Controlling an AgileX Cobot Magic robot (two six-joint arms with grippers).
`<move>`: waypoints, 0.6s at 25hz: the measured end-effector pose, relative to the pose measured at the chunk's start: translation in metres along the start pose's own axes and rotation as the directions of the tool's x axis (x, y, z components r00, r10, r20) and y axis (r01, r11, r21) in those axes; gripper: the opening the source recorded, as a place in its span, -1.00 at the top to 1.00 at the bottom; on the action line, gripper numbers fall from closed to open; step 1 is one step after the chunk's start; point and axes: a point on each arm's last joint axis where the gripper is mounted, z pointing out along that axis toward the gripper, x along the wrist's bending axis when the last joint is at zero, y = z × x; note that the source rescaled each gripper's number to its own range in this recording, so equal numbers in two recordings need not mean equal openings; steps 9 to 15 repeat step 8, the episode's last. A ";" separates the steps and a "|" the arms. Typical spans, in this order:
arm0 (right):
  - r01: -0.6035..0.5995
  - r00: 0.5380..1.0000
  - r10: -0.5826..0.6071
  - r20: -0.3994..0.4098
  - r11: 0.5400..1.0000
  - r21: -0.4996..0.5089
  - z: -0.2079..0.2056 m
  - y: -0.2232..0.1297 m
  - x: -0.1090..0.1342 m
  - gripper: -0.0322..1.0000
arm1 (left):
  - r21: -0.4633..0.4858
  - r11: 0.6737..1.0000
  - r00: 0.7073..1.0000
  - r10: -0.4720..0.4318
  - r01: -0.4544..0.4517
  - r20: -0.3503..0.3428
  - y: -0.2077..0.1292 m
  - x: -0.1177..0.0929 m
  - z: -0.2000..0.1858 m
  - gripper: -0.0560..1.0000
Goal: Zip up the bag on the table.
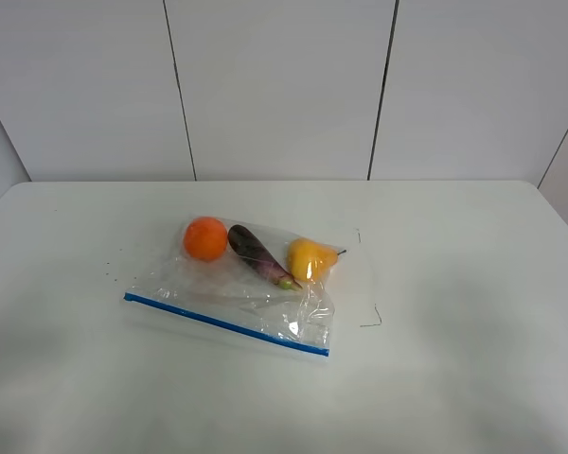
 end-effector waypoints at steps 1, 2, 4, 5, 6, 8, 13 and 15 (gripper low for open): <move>0.000 1.000 0.000 0.000 1.000 0.000 0.000 0.000 0.000 -0.83 | 0.000 1.000 1.000 0.000 0.000 0.000 0.000 0.000 0.000 -0.70; 0.000 1.000 0.000 0.000 1.000 0.000 0.000 0.000 0.000 -0.83 | 0.000 1.000 1.000 0.000 0.000 0.000 0.000 0.000 0.000 -0.70; 0.000 1.000 0.000 0.000 1.000 0.000 0.000 0.000 0.000 -0.83 | 0.000 1.000 1.000 0.000 0.000 0.000 0.000 0.000 0.000 -0.71; 0.000 1.000 0.000 0.000 1.000 0.000 0.000 0.000 0.000 -0.83 | 0.000 1.000 1.000 0.000 0.000 0.000 0.000 0.000 0.000 -0.71; 0.000 1.000 0.000 0.000 1.000 0.000 0.000 0.000 0.000 -0.83 | 0.000 1.000 1.000 0.000 0.000 0.000 0.000 0.000 0.000 -0.71; 0.000 1.000 0.000 0.000 1.000 0.000 0.000 0.000 0.000 -0.83 | 0.000 1.000 1.000 0.000 0.000 0.000 0.000 0.000 0.000 -0.71; 0.000 1.000 0.000 0.000 1.000 0.000 0.000 0.000 0.000 -0.83 | 0.000 1.000 1.000 0.000 0.000 0.000 0.000 0.000 0.000 -0.71; 0.000 1.000 0.000 0.000 1.000 0.000 0.000 0.000 0.000 -0.83 | 0.000 1.000 1.000 0.000 0.000 0.000 0.000 0.000 0.000 -0.71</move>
